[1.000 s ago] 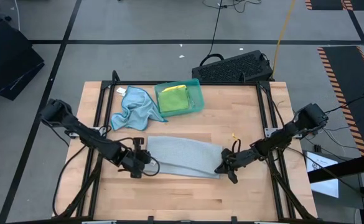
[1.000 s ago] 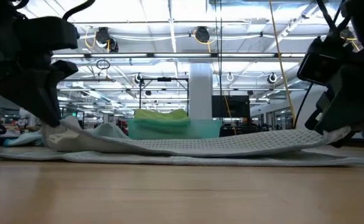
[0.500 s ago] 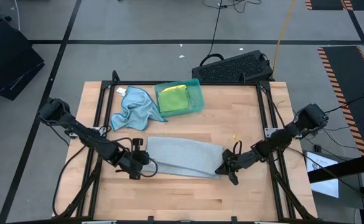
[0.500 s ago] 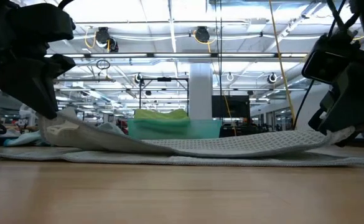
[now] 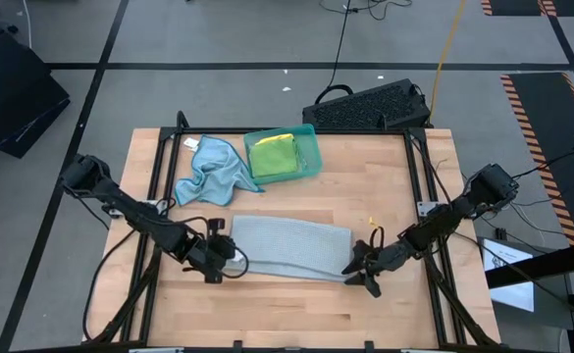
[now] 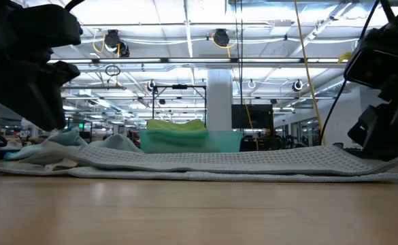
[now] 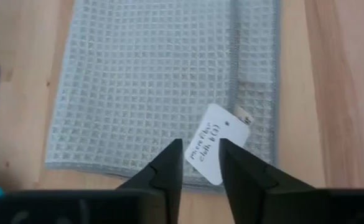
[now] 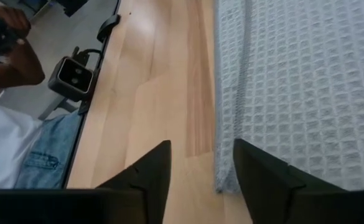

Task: Fold microfiber towels
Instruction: Fold the gray microfiber cloth

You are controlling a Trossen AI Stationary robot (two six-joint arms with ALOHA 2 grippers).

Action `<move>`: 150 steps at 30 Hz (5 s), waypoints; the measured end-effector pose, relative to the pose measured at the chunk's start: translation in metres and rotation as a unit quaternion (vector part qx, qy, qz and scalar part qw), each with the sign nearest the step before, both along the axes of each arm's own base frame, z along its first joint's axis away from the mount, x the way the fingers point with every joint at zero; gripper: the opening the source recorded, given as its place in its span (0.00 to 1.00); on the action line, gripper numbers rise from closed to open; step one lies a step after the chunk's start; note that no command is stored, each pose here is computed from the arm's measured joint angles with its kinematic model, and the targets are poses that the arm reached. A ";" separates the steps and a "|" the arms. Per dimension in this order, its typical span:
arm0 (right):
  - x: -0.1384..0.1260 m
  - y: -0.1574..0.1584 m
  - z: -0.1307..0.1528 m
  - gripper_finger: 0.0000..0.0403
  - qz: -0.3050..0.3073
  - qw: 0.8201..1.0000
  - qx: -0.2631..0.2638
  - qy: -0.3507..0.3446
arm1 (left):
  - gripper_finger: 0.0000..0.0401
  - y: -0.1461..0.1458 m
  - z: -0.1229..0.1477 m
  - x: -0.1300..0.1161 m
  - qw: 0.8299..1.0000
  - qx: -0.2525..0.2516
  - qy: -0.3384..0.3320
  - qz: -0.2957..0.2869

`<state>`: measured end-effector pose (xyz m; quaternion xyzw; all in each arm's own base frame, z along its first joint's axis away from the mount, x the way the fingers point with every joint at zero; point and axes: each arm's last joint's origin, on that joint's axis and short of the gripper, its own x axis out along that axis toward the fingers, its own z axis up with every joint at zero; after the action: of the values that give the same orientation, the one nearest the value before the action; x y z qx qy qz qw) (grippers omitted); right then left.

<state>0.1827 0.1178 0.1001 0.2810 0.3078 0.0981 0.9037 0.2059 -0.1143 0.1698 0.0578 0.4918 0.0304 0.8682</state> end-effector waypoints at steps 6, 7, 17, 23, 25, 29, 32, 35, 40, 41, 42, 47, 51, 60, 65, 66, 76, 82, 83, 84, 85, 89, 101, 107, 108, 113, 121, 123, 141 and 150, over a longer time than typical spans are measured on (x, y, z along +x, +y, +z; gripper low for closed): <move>-0.001 0.000 -0.001 0.42 0.014 1.000 -0.004 0.006 | 0.33 -0.001 0.002 0.003 1.000 0.003 -0.024 0.010; -0.001 0.000 -0.002 0.41 0.016 1.000 -0.007 0.008 | 0.33 -0.001 0.002 0.004 0.999 -0.001 -0.031 0.010; -0.001 0.000 -0.003 0.14 0.030 0.999 -0.017 0.007 | 0.33 -0.007 0.007 0.010 0.996 -0.010 -0.080 0.022; 0.000 0.000 -0.008 0.01 0.026 0.999 -0.040 0.010 | 0.33 -0.011 0.007 0.007 0.995 0.008 -0.098 0.035; 0.005 0.002 -0.010 0.01 0.018 0.998 -0.052 0.008 | 0.33 -0.012 0.008 0.006 0.994 0.011 -0.103 0.037; 0.021 0.008 -0.018 0.01 0.026 0.997 -0.067 0.017 | 0.33 -0.017 0.004 0.004 0.995 0.021 -0.098 0.027; 0.030 0.015 -0.020 0.00 0.048 0.997 -0.065 0.018 | 0.34 -0.022 -0.005 0.003 0.996 0.032 -0.084 0.014; 0.036 0.020 -0.018 0.00 0.066 0.996 -0.054 0.016 | 0.37 -0.027 -0.019 0.004 0.997 0.050 -0.057 0.007; 0.035 0.022 -0.002 0.00 0.099 0.995 -0.026 0.001 | 0.47 -0.034 -0.040 0.002 0.997 0.068 -0.027 0.003; 0.034 0.023 0.004 0.00 0.102 0.994 -0.024 -0.013 | 0.49 -0.035 -0.042 0.002 0.997 0.070 -0.025 0.004; 0.034 0.024 0.010 0.00 0.103 0.994 -0.026 -0.028 | 0.51 -0.036 -0.044 0.002 0.997 0.076 -0.025 0.008; 0.031 0.026 0.029 0.00 0.097 0.989 -0.068 -0.093 | 0.51 -0.036 -0.047 0.002 0.996 0.083 -0.024 0.015; 0.030 0.024 0.036 0.00 0.082 0.985 -0.097 -0.117 | 0.36 -0.036 -0.047 0.002 0.996 0.082 -0.020 0.011; 0.032 0.018 0.035 0.00 0.044 0.982 -0.140 -0.118 | 0.03 -0.036 -0.027 -0.002 0.996 0.088 -0.004 -0.010; 0.035 0.014 0.035 0.00 0.035 0.982 -0.144 -0.118 | 0.02 -0.038 -0.004 -0.006 0.997 0.069 -0.013 -0.024; 0.035 0.013 0.035 0.00 0.035 0.982 -0.145 -0.118 | 0.02 -0.038 -0.003 -0.007 0.998 0.061 -0.011 -0.028; 0.035 0.013 0.035 0.00 0.038 0.981 -0.150 -0.119 | 0.03 -0.039 -0.004 -0.011 0.998 0.052 0.005 -0.029; 0.035 0.011 0.034 0.00 0.012 0.979 -0.170 -0.117 | 0.13 -0.042 -0.003 -0.009 0.999 0.020 0.004 -0.028; 0.035 0.011 0.034 0.00 0.002 0.977 -0.176 -0.117 | 0.16 -0.043 -0.003 -0.008 0.999 0.010 0.002 -0.031; 0.036 0.010 0.035 0.00 -0.009 0.976 -0.182 -0.119 | 0.20 -0.045 -0.003 -0.008 0.999 0.000 0.002 -0.035; 0.037 0.008 0.035 0.00 -0.021 0.974 -0.189 -0.119 | 0.24 -0.045 -0.002 -0.007 0.999 -0.003 0.000 -0.039; 0.041 -0.001 0.036 0.00 -0.070 0.969 -0.205 -0.122 | 0.36 -0.045 0.000 -0.003 0.998 0.014 -0.022 -0.056; 0.072 -0.024 0.014 0.00 -0.133 0.948 -0.236 -0.165 | 0.36 -0.004 -0.022 0.014 0.988 0.046 -0.123 0.083; 0.092 -0.023 -0.017 0.00 -0.120 0.943 -0.279 -0.139 | 0.32 0.010 -0.045 0.003 0.986 0.000 -0.116 0.117; 0.093 -0.023 -0.022 0.00 -0.119 0.942 -0.284 -0.132 | 0.31 0.012 -0.049 -0.001 0.987 0.000 -0.110 0.122; 0.091 -0.029 -0.040 0.00 -0.124 0.946 -0.284 -0.097 | 0.31 0.023 -0.067 -0.018 0.983 -0.013 -0.087 0.159; 0.092 -0.025 -0.029 0.00 -0.120 0.952 -0.256 -0.119 | 0.30 0.022 -0.057 -0.016 0.988 -0.036 -0.075 0.131; 0.094 -0.024 -0.015 0.00 -0.123 0.948 -0.256 -0.144 | 0.30 0.020 -0.046 -0.010 0.989 -0.032 -0.091 0.111; 0.087 -0.053 -0.036 0.00 -0.165 0.939 -0.301 -0.036 | 0.30 0.061 -0.063 -0.012 0.967 -0.009 -0.085 0.239; 0.077 -0.039 -0.030 0.00 -0.153 0.949 -0.273 -0.044 | 0.30 0.057 -0.051 -0.002 0.971 -0.040 -0.082 0.222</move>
<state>0.2596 0.0784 0.0705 0.0632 0.2365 -0.1167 0.9625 0.2040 -0.0571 0.1187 -0.0897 0.4203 0.2071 0.8789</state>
